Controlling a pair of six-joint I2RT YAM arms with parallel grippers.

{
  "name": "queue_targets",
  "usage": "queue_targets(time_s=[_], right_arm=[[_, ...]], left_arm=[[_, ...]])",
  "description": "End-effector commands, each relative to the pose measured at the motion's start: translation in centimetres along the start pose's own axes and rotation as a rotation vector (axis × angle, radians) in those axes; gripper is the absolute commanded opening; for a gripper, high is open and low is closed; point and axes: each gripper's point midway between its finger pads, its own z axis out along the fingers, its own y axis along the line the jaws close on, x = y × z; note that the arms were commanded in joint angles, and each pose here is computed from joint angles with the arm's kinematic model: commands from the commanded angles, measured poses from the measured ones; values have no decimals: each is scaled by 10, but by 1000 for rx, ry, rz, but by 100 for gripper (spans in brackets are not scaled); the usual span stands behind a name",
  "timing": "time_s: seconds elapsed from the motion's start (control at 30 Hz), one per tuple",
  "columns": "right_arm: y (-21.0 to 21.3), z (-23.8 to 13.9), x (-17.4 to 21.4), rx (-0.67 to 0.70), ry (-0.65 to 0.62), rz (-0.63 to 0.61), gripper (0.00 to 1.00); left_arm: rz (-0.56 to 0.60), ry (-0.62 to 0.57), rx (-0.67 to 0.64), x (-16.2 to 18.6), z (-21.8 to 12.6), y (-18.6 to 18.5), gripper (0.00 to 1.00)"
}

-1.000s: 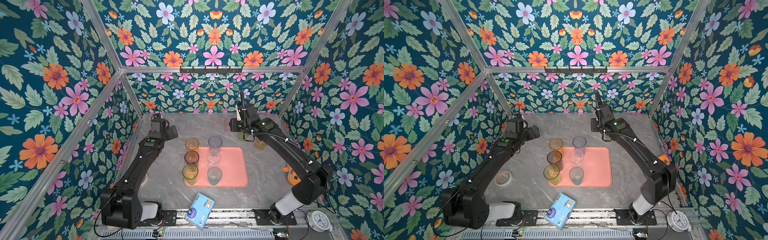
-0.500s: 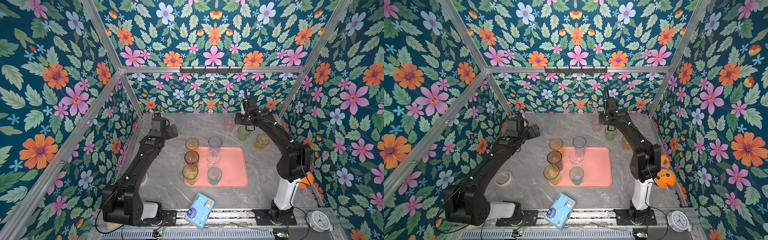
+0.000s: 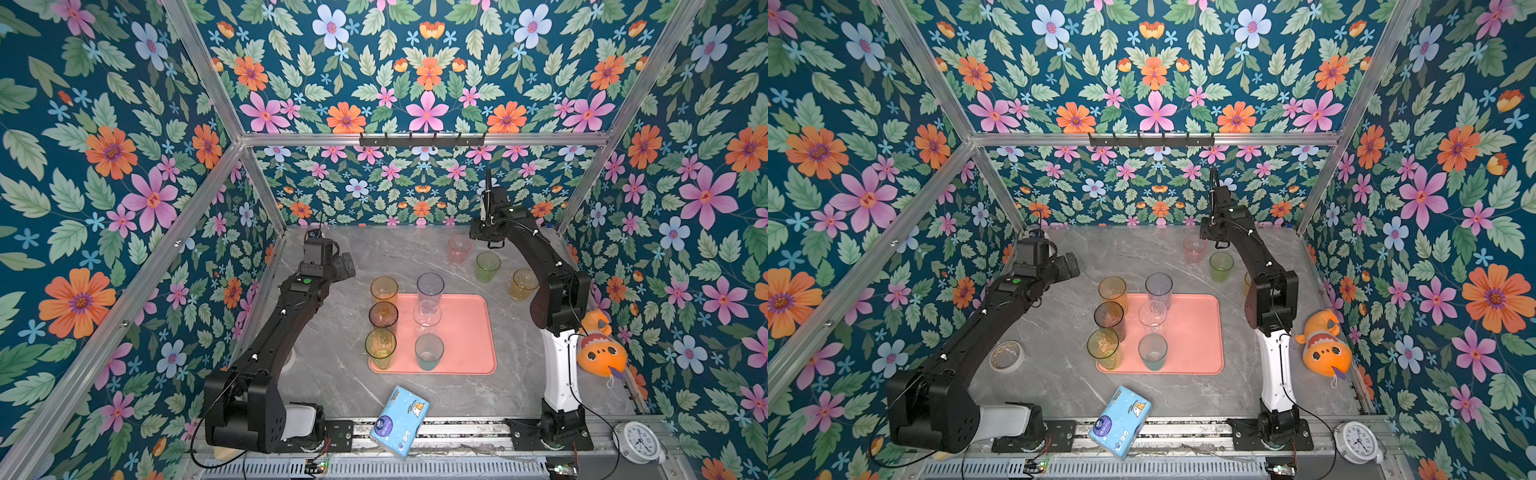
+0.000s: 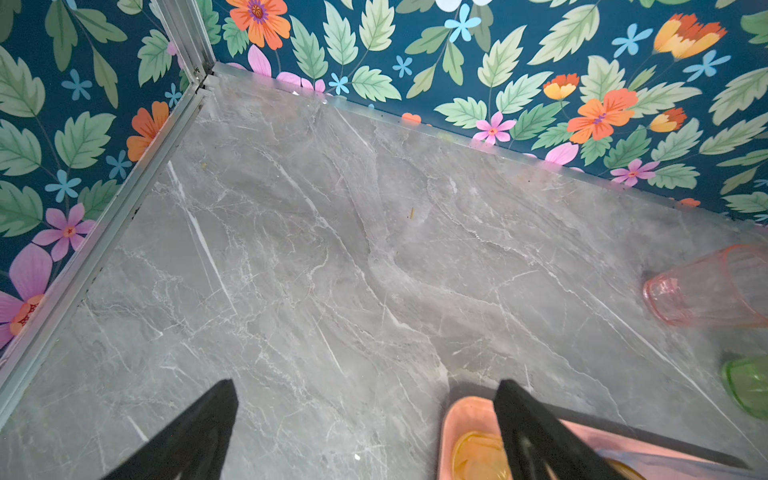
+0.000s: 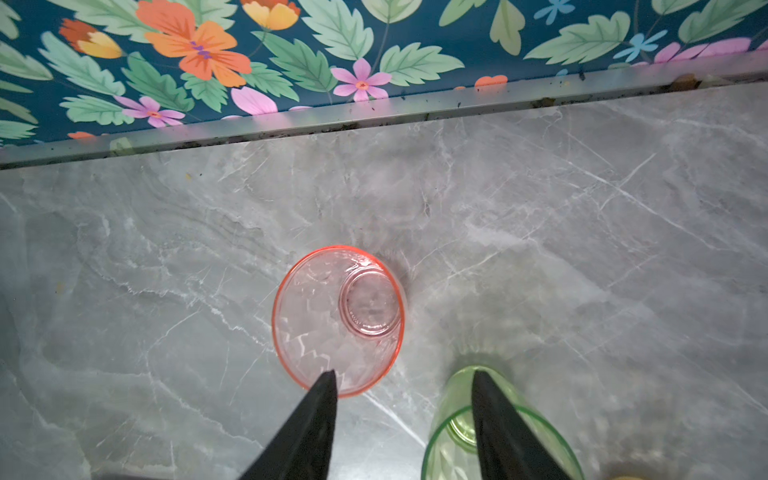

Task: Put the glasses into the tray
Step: 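Raise the right gripper and move it over the pink-rimmed glass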

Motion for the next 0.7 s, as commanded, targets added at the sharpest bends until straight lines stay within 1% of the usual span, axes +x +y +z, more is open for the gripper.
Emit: queue_targets(time_s=[0.0,0.3,0.67], right_arm=[[3,5,10,-16,58,-7,54],[4,20,14,-52,85,13,52],[1,41,23,-38,119,-2,49]], left_arm=[[13,3,-20,1,-1,5,100],[18,15,-9,3,3,2,99],[22,17,-4,3,3,1,99]])
